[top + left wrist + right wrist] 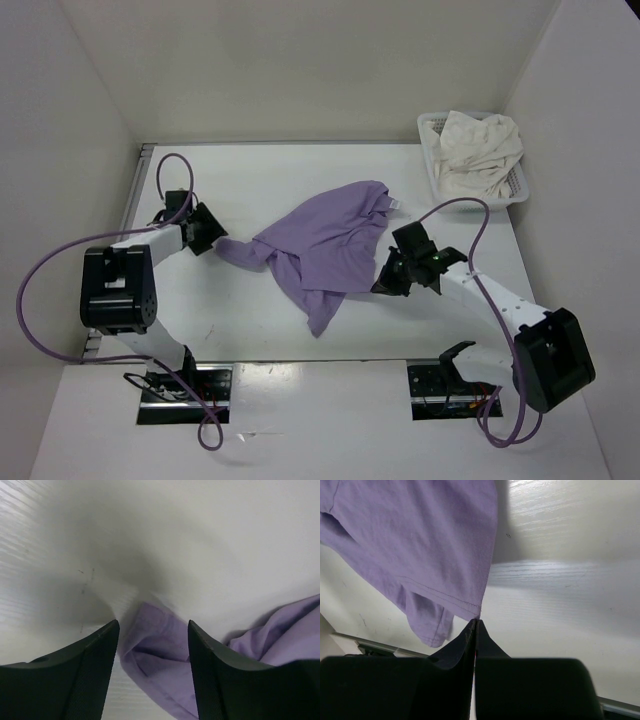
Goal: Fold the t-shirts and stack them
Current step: Flatten out the tshirt
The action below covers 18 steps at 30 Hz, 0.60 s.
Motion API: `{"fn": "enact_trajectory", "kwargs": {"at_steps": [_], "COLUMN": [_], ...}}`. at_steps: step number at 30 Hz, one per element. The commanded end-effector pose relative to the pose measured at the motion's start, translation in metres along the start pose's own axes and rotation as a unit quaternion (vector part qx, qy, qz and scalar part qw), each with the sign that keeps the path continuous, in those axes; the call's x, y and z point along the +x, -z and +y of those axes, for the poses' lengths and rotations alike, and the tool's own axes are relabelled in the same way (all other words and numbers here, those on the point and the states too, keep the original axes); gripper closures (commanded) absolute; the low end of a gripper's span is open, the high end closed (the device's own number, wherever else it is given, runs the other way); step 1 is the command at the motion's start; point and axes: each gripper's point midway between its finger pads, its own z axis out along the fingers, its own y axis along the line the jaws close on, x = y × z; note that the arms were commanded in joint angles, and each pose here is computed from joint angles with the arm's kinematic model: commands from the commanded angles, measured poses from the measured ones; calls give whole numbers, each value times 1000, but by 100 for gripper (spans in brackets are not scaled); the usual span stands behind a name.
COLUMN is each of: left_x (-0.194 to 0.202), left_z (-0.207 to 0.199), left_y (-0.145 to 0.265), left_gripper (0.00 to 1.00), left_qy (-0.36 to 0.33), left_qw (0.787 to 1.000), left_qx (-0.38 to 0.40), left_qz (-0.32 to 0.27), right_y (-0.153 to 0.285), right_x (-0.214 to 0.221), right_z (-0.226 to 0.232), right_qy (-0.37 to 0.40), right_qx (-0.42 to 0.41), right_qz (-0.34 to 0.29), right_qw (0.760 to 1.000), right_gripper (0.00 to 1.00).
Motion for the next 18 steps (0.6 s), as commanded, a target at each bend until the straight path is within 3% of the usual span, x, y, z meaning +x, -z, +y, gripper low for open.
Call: {"fn": "enact_trajectory", "kwargs": {"at_steps": [1,4,9,18], "left_x": [-22,-22,-2,17], "left_z": [-2,1,14,17], "left_y": [18,19,2,-16], "left_gripper": [34,41,55,52], "left_qy": [-12,-11,-13,-9], "left_qw": [999,998,999,999], "left_qx": [-12,-18,-38,-32], "left_qz": [-48,-51,-2,39], "right_y": [3,-1,-2,-2], "right_x": [-15,-14,-19,-20], "right_z": [14,14,19,21], "right_qy": [11,15,21,26], "right_qx": [-15,-15,-19,-23], "right_qz": [-20,-14,-17,-20], "right_qw": [1000,1000,999,999], "right_gripper": [100,100,100,100]}}
